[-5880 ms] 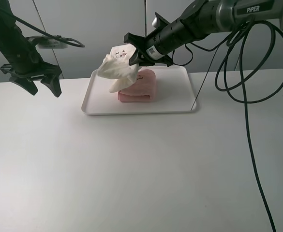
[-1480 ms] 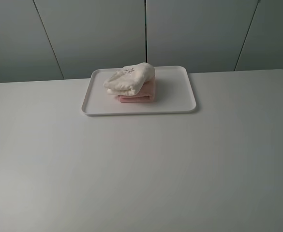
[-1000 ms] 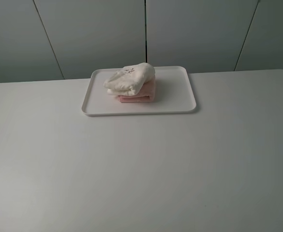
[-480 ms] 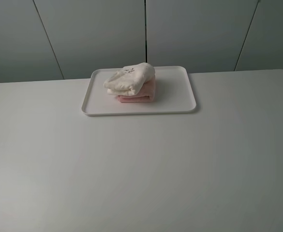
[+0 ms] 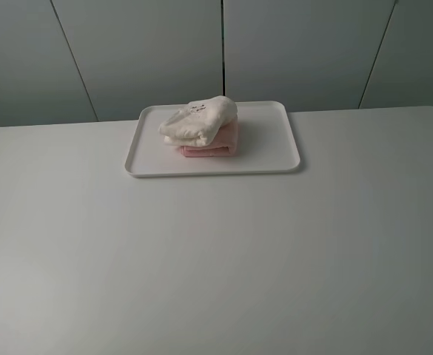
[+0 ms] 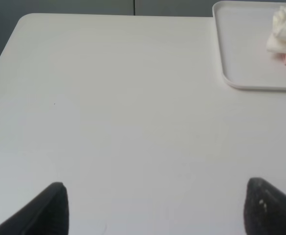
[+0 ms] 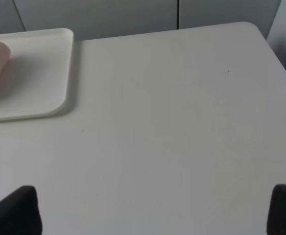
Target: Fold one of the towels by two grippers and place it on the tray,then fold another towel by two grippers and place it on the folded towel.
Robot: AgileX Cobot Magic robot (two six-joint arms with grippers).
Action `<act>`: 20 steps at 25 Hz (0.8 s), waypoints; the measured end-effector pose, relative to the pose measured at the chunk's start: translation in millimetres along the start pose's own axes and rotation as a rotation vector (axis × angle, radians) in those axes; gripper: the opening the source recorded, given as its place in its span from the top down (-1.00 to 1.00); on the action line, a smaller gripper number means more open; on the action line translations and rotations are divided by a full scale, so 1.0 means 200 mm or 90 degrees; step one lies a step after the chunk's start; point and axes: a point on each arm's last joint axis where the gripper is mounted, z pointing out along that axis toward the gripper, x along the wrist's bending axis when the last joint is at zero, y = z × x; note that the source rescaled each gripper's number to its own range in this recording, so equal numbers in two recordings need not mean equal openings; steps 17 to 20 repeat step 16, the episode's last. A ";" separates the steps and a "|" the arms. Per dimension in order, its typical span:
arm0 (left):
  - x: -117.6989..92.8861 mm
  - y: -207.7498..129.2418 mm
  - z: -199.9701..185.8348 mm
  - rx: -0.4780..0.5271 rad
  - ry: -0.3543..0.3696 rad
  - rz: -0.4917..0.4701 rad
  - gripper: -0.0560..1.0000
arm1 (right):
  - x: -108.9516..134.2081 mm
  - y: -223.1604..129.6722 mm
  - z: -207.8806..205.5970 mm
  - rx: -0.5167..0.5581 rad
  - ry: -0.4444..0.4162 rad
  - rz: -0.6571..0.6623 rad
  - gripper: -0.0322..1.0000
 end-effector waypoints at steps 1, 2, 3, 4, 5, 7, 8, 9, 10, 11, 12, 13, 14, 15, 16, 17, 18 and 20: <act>0.00 0.00 0.00 0.000 0.000 0.000 -0.86 | 0.00 0.00 0.00 0.000 0.000 0.000 -1.00; 0.00 0.00 0.00 0.000 0.000 0.000 -0.86 | 0.00 0.00 0.00 0.000 0.000 0.000 -1.00; 0.00 0.00 0.00 0.000 0.000 0.000 -0.86 | 0.00 0.00 0.00 0.000 0.000 0.000 -1.00; 0.00 0.00 0.00 0.000 0.000 0.000 -0.86 | 0.00 0.00 0.00 0.000 0.000 0.000 -1.00; 0.00 0.00 0.00 0.000 0.000 0.000 -0.86 | 0.00 0.00 0.00 0.000 0.000 0.000 -1.00; 0.00 0.00 0.00 0.000 0.000 0.000 -0.86 | 0.00 0.00 0.00 0.000 0.000 0.000 -1.00; 0.00 0.00 0.00 0.000 0.000 0.000 -0.86 | 0.00 0.00 0.00 0.000 0.000 0.000 -1.00; 0.00 0.00 0.00 0.000 0.000 0.000 -0.86 | 0.00 0.00 0.00 0.000 0.000 0.000 -1.00; 0.00 0.00 0.00 0.000 0.000 0.000 -0.86 | 0.00 0.00 0.00 0.000 0.000 0.000 -1.00; 0.00 0.00 0.00 0.000 0.000 0.000 -0.86 | 0.00 0.00 0.00 0.000 0.000 0.000 -1.00; 0.00 0.00 0.00 0.000 0.000 0.000 -0.86 | 0.00 0.00 0.00 0.000 0.000 0.000 -1.00; 0.00 0.00 0.00 0.000 0.000 0.000 -0.86 | 0.00 0.00 0.00 0.000 0.000 0.000 -1.00; 0.00 0.00 0.00 0.000 0.000 0.000 -0.86 | 0.00 0.00 0.00 0.000 0.000 0.000 -1.00; 0.00 0.00 0.00 0.000 0.000 0.000 -0.86 | 0.00 0.00 0.00 0.000 0.000 0.000 -1.00; 0.00 0.00 0.00 0.000 0.000 0.000 -0.86 | 0.00 0.00 0.00 0.000 0.000 0.000 -1.00; 0.00 0.00 0.00 0.000 0.000 0.000 -0.86 | 0.00 0.00 0.00 0.000 0.000 0.000 -1.00; 0.00 0.00 0.00 0.000 0.000 0.000 -0.86 | 0.00 0.00 0.00 0.000 0.000 0.000 -1.00; 0.00 0.00 0.00 0.000 0.000 0.000 -0.86 | 0.00 0.00 0.00 0.000 0.000 0.000 -1.00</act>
